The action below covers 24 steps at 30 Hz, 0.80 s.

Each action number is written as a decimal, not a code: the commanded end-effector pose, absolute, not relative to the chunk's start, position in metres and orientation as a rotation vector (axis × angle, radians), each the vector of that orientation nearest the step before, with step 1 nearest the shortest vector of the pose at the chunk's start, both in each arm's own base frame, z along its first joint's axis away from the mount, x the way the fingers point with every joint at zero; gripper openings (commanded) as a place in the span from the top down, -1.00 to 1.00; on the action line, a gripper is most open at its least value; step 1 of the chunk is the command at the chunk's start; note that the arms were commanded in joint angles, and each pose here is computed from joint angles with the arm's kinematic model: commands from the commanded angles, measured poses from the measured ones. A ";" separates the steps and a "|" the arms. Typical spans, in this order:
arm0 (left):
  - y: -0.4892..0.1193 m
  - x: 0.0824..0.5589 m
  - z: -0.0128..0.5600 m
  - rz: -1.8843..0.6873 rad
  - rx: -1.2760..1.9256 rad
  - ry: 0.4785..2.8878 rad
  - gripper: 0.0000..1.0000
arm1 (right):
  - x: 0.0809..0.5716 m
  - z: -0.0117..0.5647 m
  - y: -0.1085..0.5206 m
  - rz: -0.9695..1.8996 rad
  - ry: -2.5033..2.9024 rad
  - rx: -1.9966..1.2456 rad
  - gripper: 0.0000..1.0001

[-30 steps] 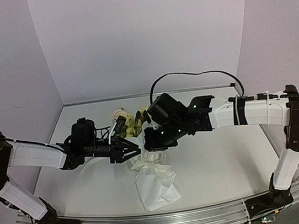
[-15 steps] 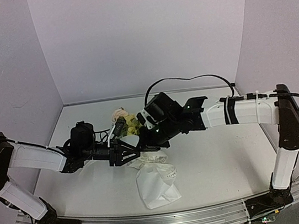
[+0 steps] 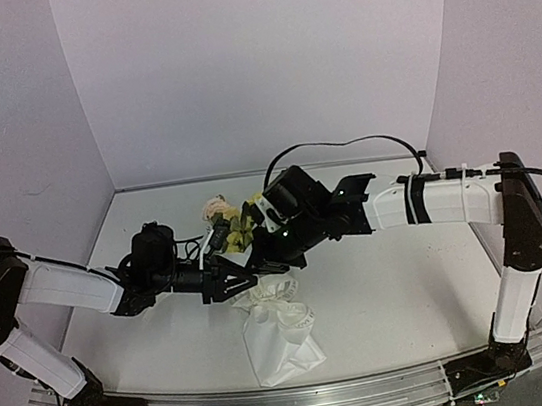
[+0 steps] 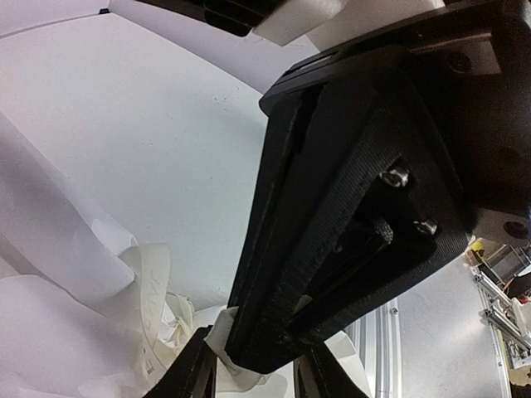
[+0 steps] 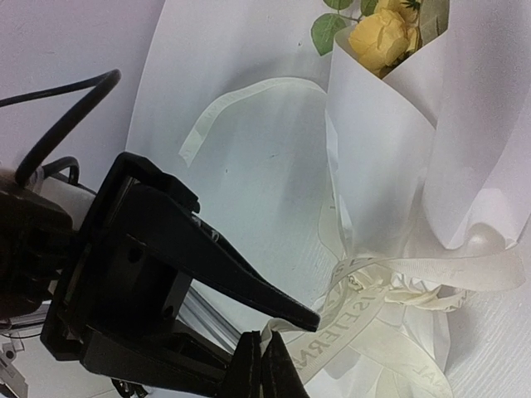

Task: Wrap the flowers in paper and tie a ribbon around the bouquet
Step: Cross the ribbon over the folded bouquet.

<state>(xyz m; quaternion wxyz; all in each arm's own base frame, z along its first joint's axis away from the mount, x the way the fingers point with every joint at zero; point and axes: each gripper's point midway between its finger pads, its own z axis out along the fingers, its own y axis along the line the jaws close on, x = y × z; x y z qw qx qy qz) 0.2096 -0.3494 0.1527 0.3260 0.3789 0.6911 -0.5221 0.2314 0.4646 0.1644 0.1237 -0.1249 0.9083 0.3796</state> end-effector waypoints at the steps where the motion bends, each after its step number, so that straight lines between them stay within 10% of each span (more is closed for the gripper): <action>1: -0.351 0.221 0.161 -1.333 0.928 1.770 0.61 | 0.231 0.178 0.482 1.194 2.611 -0.390 1.00; 11: -0.340 0.228 0.157 -1.295 0.796 1.782 1.00 | 0.223 0.172 0.432 1.042 2.591 -0.359 0.01; 24: -0.340 0.232 0.157 -1.289 0.779 1.789 1.00 | 0.186 0.107 0.357 0.477 2.754 -0.451 -0.08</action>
